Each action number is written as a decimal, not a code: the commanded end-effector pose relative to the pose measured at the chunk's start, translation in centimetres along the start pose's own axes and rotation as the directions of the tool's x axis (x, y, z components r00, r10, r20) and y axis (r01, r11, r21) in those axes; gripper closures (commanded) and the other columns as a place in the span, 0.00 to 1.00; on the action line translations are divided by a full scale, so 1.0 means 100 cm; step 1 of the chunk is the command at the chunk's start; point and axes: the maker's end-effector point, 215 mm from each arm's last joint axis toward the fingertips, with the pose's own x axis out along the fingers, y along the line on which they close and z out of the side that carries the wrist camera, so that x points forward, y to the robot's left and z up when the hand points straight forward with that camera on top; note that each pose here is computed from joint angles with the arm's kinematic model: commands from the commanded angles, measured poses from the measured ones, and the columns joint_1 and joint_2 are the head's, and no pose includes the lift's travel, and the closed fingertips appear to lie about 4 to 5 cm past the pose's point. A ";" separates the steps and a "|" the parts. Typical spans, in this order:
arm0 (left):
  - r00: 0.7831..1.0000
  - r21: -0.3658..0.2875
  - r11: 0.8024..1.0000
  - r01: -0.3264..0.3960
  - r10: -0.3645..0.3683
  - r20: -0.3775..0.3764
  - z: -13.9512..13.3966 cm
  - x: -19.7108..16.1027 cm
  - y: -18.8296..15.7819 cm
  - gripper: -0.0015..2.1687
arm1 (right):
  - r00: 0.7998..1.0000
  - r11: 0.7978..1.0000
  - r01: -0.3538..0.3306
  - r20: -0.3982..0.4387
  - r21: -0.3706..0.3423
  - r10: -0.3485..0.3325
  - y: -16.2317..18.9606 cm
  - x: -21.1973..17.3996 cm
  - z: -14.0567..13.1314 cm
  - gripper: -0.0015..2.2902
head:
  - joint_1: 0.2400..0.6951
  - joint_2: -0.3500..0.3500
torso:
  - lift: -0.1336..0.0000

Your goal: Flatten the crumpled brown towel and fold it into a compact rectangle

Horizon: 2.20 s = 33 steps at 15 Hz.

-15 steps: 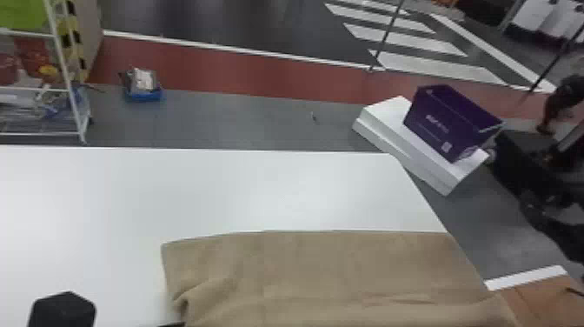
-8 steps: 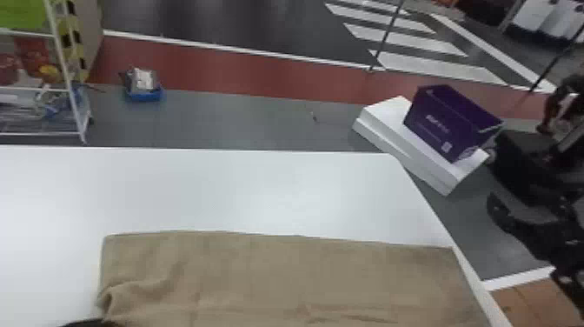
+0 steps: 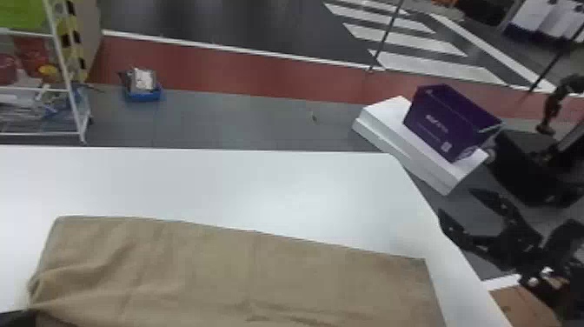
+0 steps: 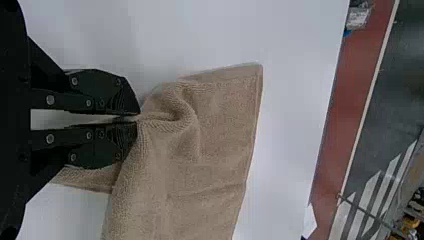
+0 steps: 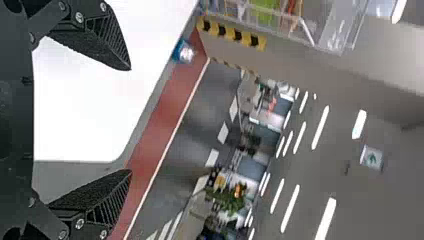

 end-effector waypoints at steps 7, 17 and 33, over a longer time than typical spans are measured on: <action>0.999 -0.102 0.995 -0.012 0.008 -0.045 -0.047 -0.054 -0.014 0.01 | 0.987 0.982 -0.155 0.022 -0.106 0.158 0.050 0.004 0.009 0.08 | 1.00 0.00 | 0.07; 0.992 -0.045 0.995 0.094 -0.097 -0.075 -0.076 -0.038 -0.064 0.07 | 0.988 0.982 -0.147 0.021 -0.118 0.150 0.045 0.002 0.008 0.08 | 1.00 0.00 | 0.07; 1.000 0.117 0.993 -0.006 0.008 -0.018 -0.069 0.004 -0.068 0.25 | 0.990 0.984 -0.133 0.034 -0.120 0.138 0.042 0.000 0.010 0.08 | 1.00 0.00 | 0.07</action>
